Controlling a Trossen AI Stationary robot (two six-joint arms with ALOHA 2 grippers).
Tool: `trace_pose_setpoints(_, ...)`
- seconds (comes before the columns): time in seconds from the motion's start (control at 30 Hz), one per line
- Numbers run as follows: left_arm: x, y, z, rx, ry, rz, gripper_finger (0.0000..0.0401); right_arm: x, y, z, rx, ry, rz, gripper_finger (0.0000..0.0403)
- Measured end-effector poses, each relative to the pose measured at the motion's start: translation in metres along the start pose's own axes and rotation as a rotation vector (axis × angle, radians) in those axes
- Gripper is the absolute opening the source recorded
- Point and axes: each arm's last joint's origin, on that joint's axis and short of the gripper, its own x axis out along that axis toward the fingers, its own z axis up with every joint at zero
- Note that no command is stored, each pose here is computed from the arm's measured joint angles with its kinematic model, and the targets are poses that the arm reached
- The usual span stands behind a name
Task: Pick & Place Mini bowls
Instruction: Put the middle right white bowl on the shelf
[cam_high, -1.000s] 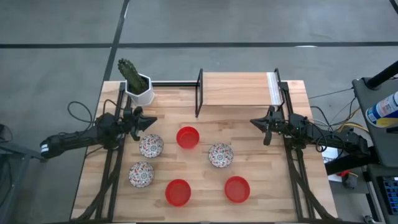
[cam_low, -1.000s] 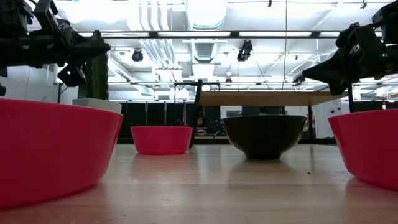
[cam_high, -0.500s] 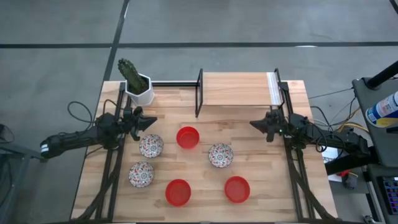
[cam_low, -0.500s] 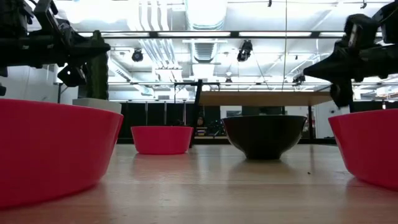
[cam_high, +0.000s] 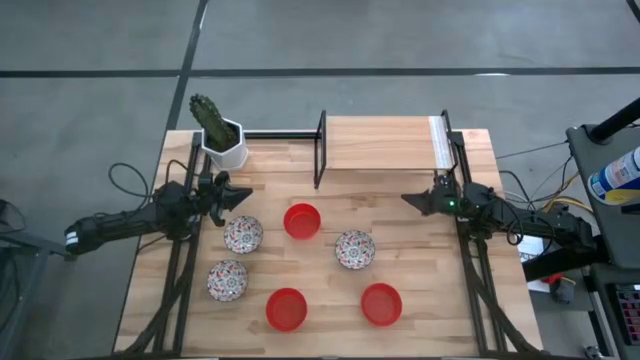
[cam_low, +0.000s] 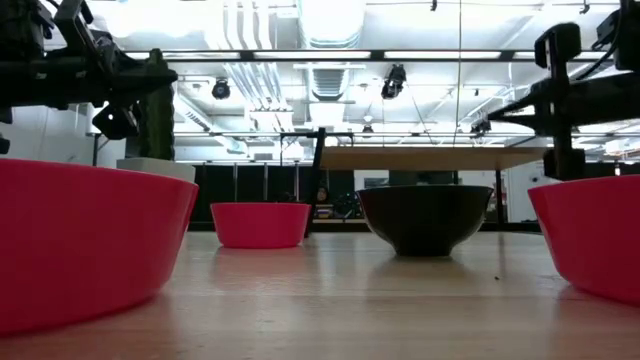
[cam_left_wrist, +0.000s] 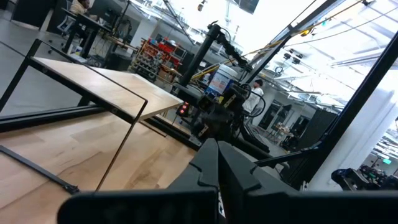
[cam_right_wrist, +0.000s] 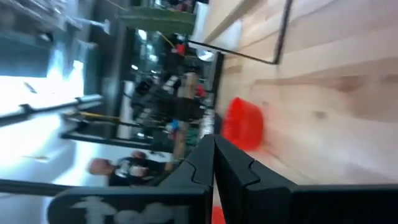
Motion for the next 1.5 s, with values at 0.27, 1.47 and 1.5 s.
trace_pose_setpoints(0.27,0.0,0.0,0.0,0.0,0.0,0.0,0.0,0.005,0.026,-0.003,0.046,0.047,0.007,0.0009)
trace_pose_setpoints(1.47,0.0,0.0,0.0,0.0,0.0,0.0,0.0,0.195,0.06,-0.074,-0.48,0.771,-1.125,0.0194)
trace_pose_setpoints(1.5,0.0,0.0,0.0,0.0,0.0,0.0,0.0,0.196,0.06,-0.074,-0.498,0.769,-1.134,0.0194)
